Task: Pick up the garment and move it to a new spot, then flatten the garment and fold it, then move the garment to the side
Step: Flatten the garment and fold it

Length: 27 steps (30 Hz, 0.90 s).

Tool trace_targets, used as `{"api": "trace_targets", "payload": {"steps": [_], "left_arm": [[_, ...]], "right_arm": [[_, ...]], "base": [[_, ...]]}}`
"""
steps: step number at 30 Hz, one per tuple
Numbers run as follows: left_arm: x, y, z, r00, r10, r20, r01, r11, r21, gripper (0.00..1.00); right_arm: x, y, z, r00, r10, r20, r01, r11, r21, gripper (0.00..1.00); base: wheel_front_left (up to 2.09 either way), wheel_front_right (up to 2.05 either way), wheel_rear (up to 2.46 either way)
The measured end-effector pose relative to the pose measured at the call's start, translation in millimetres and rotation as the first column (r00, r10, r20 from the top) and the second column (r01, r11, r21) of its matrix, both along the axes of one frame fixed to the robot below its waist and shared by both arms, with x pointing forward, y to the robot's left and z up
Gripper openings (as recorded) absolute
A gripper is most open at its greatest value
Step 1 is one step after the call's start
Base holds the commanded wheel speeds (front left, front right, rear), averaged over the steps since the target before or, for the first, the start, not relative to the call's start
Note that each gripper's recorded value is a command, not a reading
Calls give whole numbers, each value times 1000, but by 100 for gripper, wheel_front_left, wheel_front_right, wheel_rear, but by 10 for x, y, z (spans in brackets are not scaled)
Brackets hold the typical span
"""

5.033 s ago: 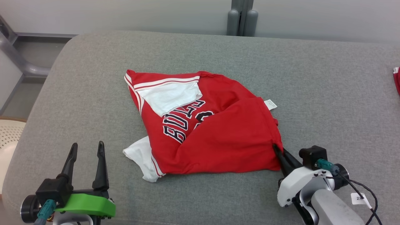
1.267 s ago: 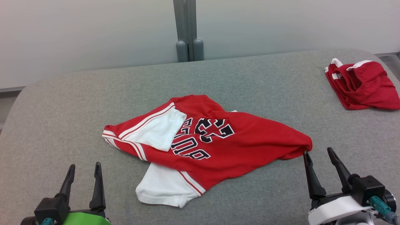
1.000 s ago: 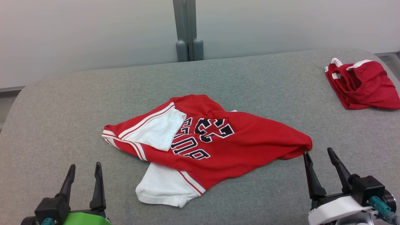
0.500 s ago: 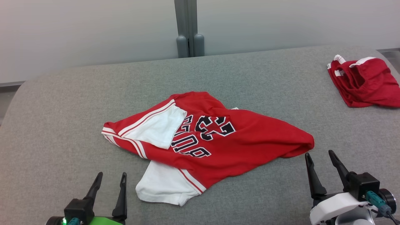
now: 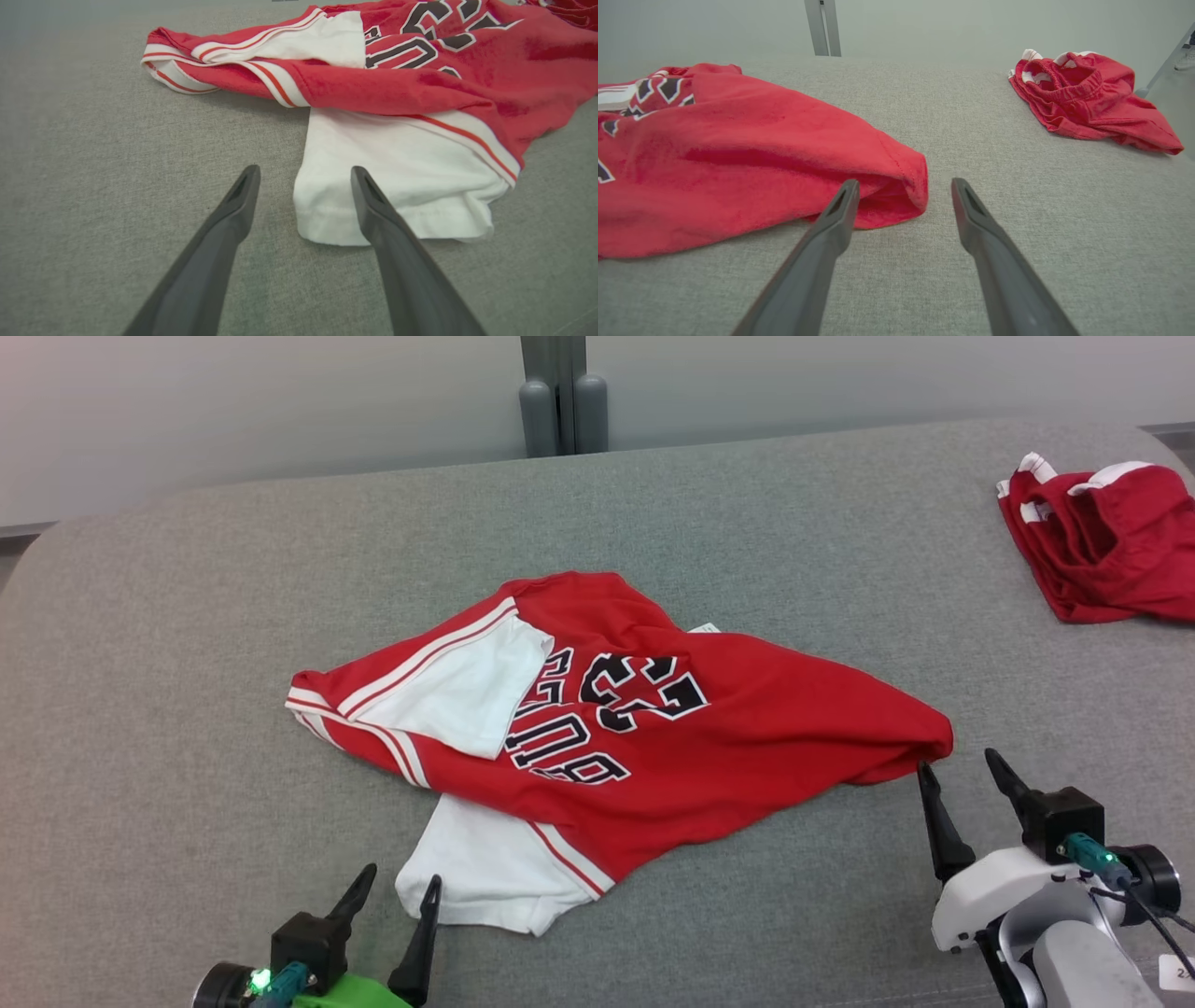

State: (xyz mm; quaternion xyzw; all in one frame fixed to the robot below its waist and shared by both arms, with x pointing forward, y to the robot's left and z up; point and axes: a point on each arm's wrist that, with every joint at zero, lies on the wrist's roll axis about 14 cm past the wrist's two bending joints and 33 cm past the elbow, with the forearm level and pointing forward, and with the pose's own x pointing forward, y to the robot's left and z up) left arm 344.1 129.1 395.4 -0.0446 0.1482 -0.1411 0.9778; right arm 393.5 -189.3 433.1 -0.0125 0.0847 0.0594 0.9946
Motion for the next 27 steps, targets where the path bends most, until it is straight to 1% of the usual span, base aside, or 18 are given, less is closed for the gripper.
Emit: {"api": "trace_targets", "payload": {"steps": [4, 8, 13, 16, 17, 18, 19, 20, 23, 27], "left_arm": [[19, -63, -152, 998, -43, -51, 44, 999, 17, 100], [111, 21, -242, 996, -31, -81, 33, 999, 26, 100], [228, 49, -351, 993, -37, -111, 42, 998, 41, 100], [264, -34, -396, 990, -65, -125, 70, 997, 33, 100], [265, -59, -415, 989, -73, -132, 78, 997, 28, 100], [259, -77, -431, 987, -78, -138, 82, 996, 24, 58], [263, -94, -432, 987, -81, -139, 84, 996, 15, 29], [269, -98, -422, 987, -78, -139, 80, 997, 5, 0], [261, -137, -380, 988, -83, -130, 82, 997, -16, 0], [154, -169, -351, 988, -74, -137, 66, 996, -58, 0]], "right_arm": [[117, -66, -159, 998, 13, -58, -15, 999, -40, 100], [226, -83, -307, 993, 42, -113, -51, 995, -80, 100], [339, -2, -515, 978, 90, -186, -109, 989, -97, 100], [408, 20, -579, 973, 100, -206, -121, 989, -90, 100], [430, 30, -595, 972, 101, -211, -121, 989, -82, 72], [441, 39, -607, 971, 104, -213, -123, 989, -79, 28], [451, 56, -614, 971, 107, -213, -125, 990, -71, 0], [458, 76, -616, 971, 111, -213, -126, 990, -62, 0], [479, 116, -555, 975, 116, -191, -125, 991, -39, 0], [355, 81, -526, 978, 103, -180, -107, 994, -11, 0]], "base": [[0, 0, 0], [0, 0, 0], [0, 0, 0], [0, 0, 0], [0, 0, 0], [0, 0, 0], [0, 0, 0], [0, 0, 0], [0, 0, 0], [0, 0, 0]]}}
